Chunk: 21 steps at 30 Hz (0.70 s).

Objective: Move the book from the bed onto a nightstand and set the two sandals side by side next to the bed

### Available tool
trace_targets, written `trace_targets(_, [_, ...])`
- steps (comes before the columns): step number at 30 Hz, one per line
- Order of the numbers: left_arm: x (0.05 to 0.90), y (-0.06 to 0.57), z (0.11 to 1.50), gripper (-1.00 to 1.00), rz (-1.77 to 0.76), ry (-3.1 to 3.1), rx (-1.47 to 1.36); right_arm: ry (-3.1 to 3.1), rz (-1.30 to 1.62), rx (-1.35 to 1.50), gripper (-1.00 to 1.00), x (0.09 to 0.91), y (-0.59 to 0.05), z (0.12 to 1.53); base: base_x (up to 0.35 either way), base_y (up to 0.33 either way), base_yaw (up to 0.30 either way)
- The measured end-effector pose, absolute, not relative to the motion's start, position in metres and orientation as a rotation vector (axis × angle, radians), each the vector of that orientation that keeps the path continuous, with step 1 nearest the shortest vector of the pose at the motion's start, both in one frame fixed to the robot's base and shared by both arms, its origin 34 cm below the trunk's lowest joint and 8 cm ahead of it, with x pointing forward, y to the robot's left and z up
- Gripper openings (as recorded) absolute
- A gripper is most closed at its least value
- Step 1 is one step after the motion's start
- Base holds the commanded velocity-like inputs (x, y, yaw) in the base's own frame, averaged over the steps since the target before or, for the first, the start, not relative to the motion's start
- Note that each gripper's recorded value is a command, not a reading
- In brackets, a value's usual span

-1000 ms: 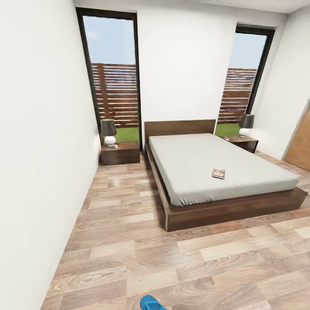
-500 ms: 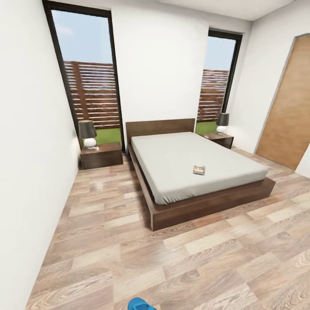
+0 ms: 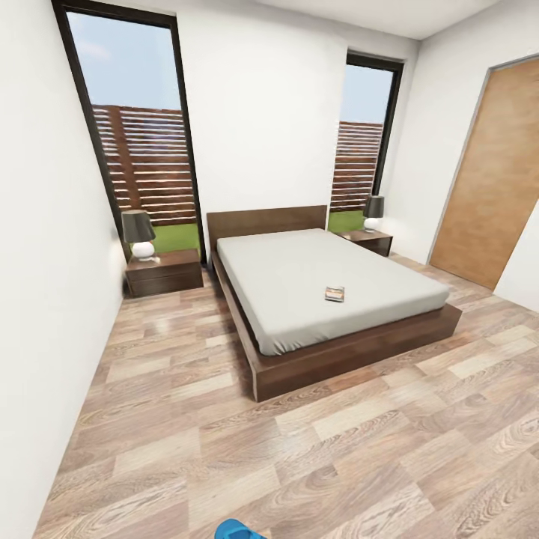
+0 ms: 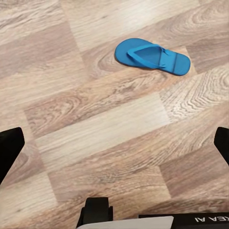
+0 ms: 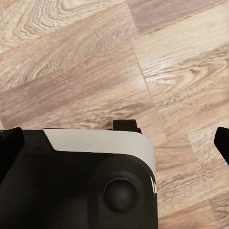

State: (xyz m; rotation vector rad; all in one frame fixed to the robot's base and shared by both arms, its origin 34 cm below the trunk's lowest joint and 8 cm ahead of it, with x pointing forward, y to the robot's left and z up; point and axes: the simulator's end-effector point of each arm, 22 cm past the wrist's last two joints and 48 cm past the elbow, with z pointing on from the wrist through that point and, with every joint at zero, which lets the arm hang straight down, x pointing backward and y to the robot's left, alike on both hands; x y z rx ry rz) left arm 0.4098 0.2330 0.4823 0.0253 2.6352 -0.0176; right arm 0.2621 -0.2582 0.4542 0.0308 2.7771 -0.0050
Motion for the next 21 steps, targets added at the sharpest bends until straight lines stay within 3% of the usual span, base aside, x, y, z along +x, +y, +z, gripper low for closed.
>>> trace_targets(21, [0.423, 0.224, 0.491, 1.00, -0.031, 2.575, 0.007, 2.749, -0.001, 0.028, 1.00, 0.268, -0.260, 0.457, 0.000, 0.000, 0.000])
